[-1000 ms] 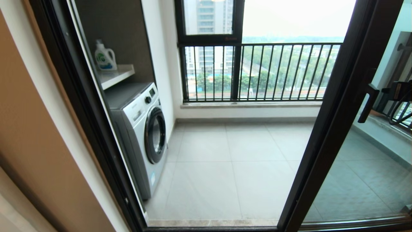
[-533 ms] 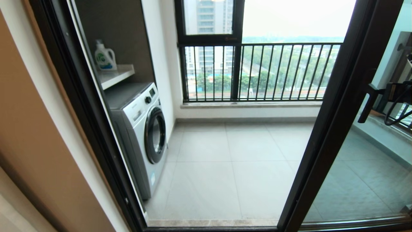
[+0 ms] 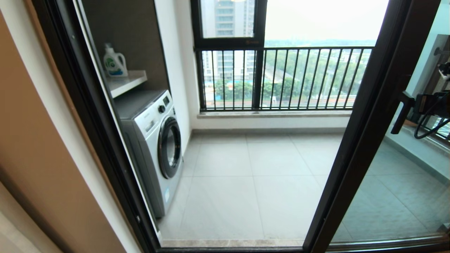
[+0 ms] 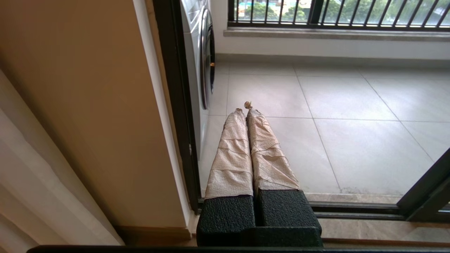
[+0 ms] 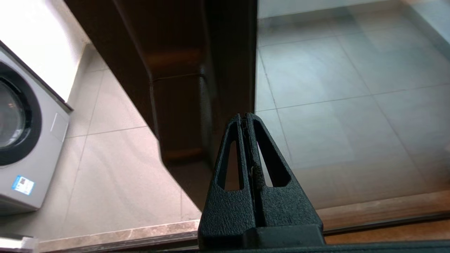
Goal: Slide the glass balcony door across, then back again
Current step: Close the slid door
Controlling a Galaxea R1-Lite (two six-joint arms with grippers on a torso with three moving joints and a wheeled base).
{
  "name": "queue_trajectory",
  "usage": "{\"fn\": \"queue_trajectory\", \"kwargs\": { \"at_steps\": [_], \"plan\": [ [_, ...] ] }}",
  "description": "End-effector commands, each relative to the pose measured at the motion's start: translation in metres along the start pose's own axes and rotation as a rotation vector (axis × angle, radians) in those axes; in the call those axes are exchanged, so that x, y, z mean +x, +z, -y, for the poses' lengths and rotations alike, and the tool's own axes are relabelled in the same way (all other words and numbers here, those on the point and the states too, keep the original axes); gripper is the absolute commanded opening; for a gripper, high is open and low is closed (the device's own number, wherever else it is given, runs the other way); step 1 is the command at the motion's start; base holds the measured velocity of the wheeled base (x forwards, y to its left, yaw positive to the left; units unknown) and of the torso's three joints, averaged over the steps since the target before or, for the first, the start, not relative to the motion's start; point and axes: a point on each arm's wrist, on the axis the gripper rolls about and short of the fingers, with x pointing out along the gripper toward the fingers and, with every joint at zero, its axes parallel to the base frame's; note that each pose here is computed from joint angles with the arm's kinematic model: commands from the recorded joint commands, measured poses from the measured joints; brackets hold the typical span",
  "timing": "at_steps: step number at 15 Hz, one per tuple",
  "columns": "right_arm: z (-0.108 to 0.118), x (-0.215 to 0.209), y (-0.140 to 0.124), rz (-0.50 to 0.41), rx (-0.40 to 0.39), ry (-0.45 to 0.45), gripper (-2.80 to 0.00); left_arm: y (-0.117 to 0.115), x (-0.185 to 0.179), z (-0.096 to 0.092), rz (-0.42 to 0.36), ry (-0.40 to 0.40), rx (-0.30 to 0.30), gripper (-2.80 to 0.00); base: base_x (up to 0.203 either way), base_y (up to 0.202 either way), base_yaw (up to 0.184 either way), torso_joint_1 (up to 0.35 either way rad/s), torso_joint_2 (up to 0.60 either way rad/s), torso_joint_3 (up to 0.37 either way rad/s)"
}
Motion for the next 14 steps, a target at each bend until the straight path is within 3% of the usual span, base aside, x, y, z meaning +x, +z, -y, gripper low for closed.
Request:
{"fn": "queue_trajectory", "kwargs": {
  "at_steps": [1, 14],
  "plan": [
    [-0.008, 0.004, -0.001, -0.004, 0.021, 0.024, -2.80, 0.000, 0.000, 0.000, -0.001, 0.001, 0.000, -2.80, 0.000, 0.000, 0.000, 0.000, 0.00, 0.000],
    [-0.037, 0.012, -0.001, -0.013, 0.007, 0.096, -2.80, 0.000, 0.000, 0.000, -0.001, 0.001, 0.000, -2.80, 0.000, 0.000, 0.000, 0.000, 0.00, 0.000]
  ]
}}
